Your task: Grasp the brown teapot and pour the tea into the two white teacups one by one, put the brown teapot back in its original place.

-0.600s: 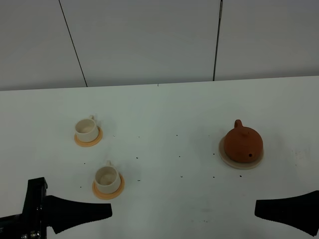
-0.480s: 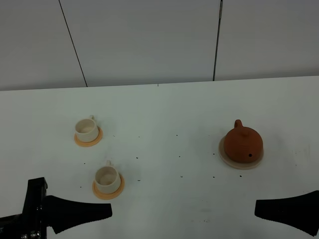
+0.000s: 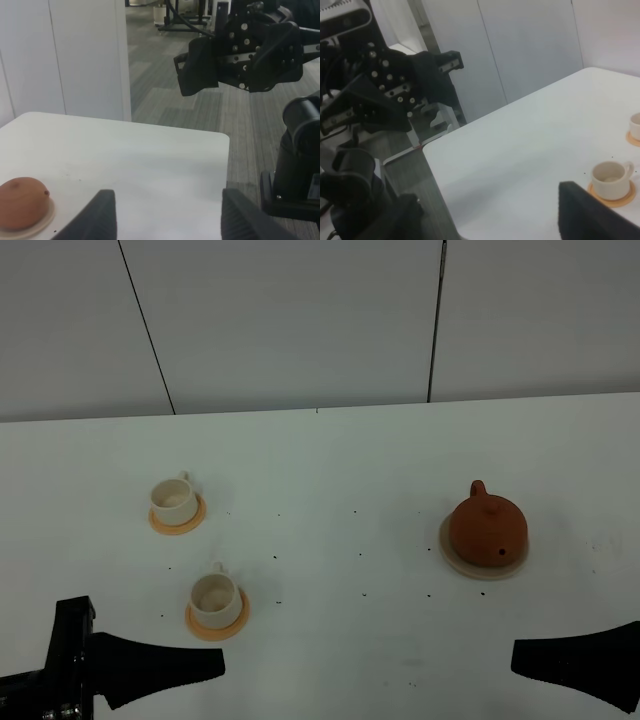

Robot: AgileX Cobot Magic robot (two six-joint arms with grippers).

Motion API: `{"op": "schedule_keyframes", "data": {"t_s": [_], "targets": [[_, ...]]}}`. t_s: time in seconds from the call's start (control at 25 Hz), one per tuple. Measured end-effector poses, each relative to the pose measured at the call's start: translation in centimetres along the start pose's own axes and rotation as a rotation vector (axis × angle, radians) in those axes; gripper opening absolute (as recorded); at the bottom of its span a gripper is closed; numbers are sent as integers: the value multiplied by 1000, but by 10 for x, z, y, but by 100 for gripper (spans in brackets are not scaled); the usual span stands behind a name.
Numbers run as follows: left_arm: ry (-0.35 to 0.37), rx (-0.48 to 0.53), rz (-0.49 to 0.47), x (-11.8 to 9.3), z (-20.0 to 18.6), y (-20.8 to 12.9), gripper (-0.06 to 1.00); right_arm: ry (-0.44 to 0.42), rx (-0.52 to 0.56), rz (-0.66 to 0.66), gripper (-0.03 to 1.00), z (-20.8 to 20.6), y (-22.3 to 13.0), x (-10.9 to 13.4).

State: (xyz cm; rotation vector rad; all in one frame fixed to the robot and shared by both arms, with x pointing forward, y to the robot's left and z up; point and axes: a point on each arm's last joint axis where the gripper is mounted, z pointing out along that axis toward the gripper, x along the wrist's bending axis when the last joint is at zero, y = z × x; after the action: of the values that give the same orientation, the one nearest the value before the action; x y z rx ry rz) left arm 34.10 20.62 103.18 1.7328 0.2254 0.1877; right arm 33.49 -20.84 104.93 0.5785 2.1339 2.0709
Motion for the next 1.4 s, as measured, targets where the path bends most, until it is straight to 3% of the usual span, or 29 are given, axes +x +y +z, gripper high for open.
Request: {"op": "schedule_keyframes", "data": {"t_s": [0.52, 0.68, 0.92, 1.04, 1.16, 1.28, 1.4], "targets": [[-1, -1, -1, 0, 0, 0, 53, 0, 0, 7, 56, 0, 0, 0], [-36, -16, -14, -3, 0, 1, 53, -1, -4, 12, 56, 0, 0, 0], [-28, -1, -200, -1, 0, 4, 47, -2, -13, 37, 56, 0, 1, 0], [31, 70, -246, 5, -2, 9, 36, -2, -13, 60, 56, 0, 1, 0], [127, 153, -171, 5, -12, 30, 24, 0, -13, 62, 56, 0, 1, 0], [248, 227, -91, -5, -29, 58, 13, 0, -13, 62, 56, 0, 1, 0], [413, 305, -104, -22, -52, 79, 5, -1, -20, 66, 56, 0, 2, 0]]}}
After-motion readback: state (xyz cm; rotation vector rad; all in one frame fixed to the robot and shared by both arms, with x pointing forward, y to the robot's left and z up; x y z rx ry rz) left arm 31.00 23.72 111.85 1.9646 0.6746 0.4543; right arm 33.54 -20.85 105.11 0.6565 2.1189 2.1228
